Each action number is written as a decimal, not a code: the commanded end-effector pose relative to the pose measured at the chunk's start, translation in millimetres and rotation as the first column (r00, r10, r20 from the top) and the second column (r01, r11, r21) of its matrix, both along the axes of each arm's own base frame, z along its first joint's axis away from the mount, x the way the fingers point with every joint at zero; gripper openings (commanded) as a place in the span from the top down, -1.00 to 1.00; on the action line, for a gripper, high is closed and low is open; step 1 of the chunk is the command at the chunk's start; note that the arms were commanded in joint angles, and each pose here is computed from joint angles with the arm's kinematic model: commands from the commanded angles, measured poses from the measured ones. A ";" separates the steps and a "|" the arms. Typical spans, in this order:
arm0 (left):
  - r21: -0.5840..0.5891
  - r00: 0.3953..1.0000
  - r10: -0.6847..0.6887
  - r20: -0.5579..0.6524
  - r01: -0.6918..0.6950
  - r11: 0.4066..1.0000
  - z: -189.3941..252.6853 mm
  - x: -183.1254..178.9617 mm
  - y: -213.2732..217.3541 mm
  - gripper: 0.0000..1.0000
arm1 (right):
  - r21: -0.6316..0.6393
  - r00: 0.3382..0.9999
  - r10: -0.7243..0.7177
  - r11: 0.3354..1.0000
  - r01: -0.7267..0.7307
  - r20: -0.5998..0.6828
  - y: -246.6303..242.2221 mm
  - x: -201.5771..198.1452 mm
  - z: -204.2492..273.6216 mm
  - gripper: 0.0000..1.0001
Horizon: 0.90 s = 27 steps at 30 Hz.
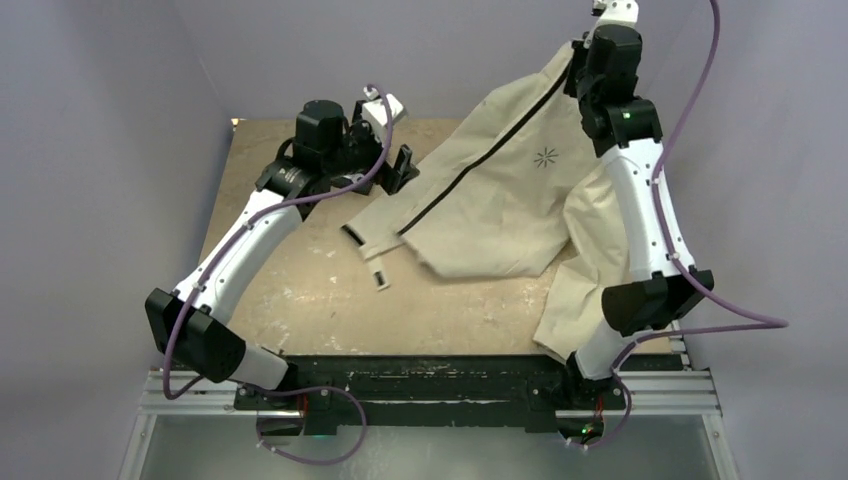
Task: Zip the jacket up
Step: Zip the zipper on the jacket.
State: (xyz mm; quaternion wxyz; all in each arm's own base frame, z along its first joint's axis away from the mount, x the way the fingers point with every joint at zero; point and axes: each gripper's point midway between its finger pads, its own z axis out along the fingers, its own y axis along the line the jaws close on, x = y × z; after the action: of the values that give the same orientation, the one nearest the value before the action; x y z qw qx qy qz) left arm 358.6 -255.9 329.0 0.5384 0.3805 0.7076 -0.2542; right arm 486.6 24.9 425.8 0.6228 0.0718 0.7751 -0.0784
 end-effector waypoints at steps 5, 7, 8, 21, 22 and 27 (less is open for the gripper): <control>0.077 0.948 0.318 0.015 -0.318 0.945 3.6 37.2 64.0 -0.93 | 0.183 0.775 0.632 0.764 -0.619 -0.013 222.8 -69.6 -75.9 1.00; 0.132 0.939 0.342 -0.016 -0.337 0.932 -11.8 35.2 71.9 -0.94 | 0.249 0.696 0.715 0.687 -0.683 -0.067 255.4 -97.2 -122.5 1.00; 0.156 0.934 0.355 -0.023 -0.348 0.925 -17.6 35.3 76.2 -0.95 | 0.285 0.672 0.736 0.664 -0.692 -0.084 262.6 -106.9 -141.5 1.00; 0.178 0.839 0.544 -0.017 -0.533 0.827 -44.6 45.7 128.8 -0.98 | 0.401 0.518 0.854 0.493 -0.772 -0.053 270.1 -151.9 -162.0 -0.98; 0.178 0.836 0.549 -0.019 -0.537 0.824 -49.9 45.9 130.5 -0.98 | 0.388 0.548 0.836 0.515 -0.764 -0.030 256.1 -144.3 -149.5 -0.98; 0.159 0.808 0.590 0.007 -0.583 0.797 -75.1 52.6 157.8 -0.98 | 0.323 0.815 0.571 0.755 -0.570 0.104 128.5 -98.6 -112.6 -0.98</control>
State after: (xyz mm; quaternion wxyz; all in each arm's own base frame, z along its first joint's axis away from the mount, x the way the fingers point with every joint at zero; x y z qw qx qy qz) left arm 400.1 -124.5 248.0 0.5000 0.2149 0.8375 -0.0486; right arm 349.3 247.0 252.9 0.4687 -0.1644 0.8093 0.3136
